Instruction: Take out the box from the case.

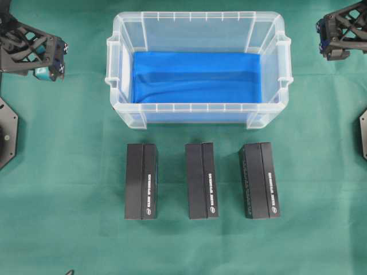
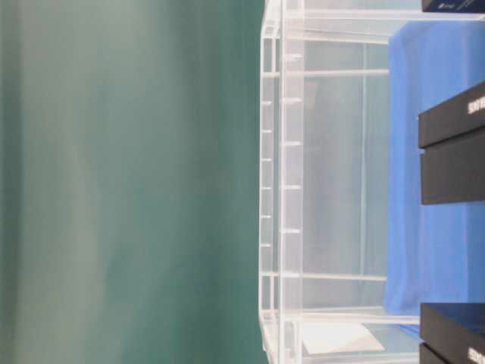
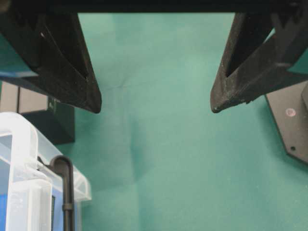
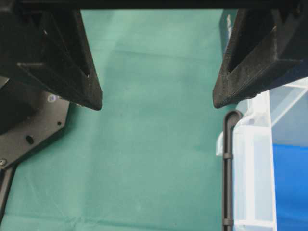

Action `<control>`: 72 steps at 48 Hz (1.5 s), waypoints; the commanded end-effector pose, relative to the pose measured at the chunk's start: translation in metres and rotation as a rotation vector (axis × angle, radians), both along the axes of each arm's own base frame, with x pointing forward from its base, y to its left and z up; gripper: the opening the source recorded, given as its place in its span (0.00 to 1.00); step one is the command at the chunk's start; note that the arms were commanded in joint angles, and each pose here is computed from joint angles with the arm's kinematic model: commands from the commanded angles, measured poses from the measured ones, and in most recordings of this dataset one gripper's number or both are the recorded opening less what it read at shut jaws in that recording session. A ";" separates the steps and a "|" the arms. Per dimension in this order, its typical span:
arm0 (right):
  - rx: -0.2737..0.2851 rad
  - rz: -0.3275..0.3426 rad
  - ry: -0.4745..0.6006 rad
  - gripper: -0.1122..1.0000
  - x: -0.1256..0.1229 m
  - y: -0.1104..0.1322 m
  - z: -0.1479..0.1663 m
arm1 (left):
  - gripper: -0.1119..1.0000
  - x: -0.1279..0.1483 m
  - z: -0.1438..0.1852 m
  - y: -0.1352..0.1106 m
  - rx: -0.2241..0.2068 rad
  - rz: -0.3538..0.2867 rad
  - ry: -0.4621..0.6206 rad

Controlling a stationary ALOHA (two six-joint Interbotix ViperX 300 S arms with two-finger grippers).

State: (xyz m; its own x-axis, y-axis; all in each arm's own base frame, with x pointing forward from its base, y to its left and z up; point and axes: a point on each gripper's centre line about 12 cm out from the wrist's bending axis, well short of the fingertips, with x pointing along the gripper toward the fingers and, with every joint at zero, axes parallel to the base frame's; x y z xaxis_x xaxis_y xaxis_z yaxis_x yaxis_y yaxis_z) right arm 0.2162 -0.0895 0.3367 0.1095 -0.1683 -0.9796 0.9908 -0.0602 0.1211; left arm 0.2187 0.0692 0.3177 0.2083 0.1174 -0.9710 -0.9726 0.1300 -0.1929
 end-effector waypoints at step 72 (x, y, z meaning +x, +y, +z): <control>0.004 -0.046 -0.022 0.91 0.000 0.000 0.003 | 0.91 -0.003 0.007 -0.001 -0.002 0.004 -0.004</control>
